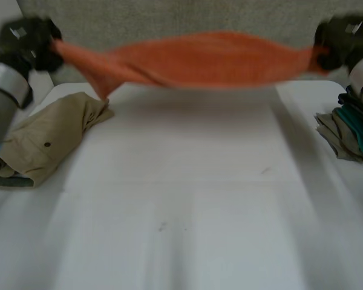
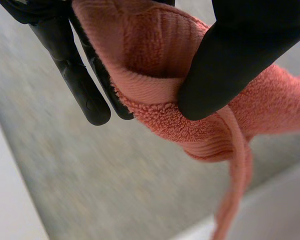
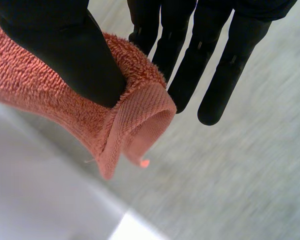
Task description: Fold the laundry.
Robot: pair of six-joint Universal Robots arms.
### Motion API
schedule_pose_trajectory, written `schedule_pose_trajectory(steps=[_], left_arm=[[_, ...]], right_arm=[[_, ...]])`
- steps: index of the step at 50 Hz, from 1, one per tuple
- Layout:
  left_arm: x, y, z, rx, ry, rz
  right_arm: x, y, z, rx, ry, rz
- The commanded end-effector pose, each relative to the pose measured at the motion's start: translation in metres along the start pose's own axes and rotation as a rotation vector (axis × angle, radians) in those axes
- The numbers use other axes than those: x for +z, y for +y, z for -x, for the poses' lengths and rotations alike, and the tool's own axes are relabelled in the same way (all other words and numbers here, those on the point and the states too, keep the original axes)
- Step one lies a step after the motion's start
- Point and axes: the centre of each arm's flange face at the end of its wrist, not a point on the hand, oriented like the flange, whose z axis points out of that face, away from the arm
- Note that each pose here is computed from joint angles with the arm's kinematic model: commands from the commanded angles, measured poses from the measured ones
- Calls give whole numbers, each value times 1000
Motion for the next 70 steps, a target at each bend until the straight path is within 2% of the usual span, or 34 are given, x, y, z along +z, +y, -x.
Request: schedule_pose_trajectory(steps=[1, 7, 12, 18, 28, 37, 48, 60, 70], left_arm=[[-36, 82, -25, 20, 103, 216], [-73, 117, -28, 151, 147, 386], [-92, 121, -29, 218, 171, 455], [-109, 109, -41, 285, 215, 459], [-124, 102, -51, 301, 152, 481], [-125, 120, -48, 311, 90, 561], [-120, 136, -17, 375, 68, 616], [-107, 151, -8, 300, 115, 599], [-96, 162, -5, 300, 105, 592]], right_arm=[[-22, 81, 31, -60, -123, 307], [-57, 116, 36, -104, -199, 570], [-70, 117, 33, -86, -191, 600], [-75, 119, 34, -91, -185, 540], [-81, 125, 36, -47, -174, 526], [-84, 131, 36, -36, -176, 533], [-82, 137, 27, -48, -160, 533], [-83, 136, 33, -51, -176, 527], [-82, 138, 32, -49, -174, 530]])
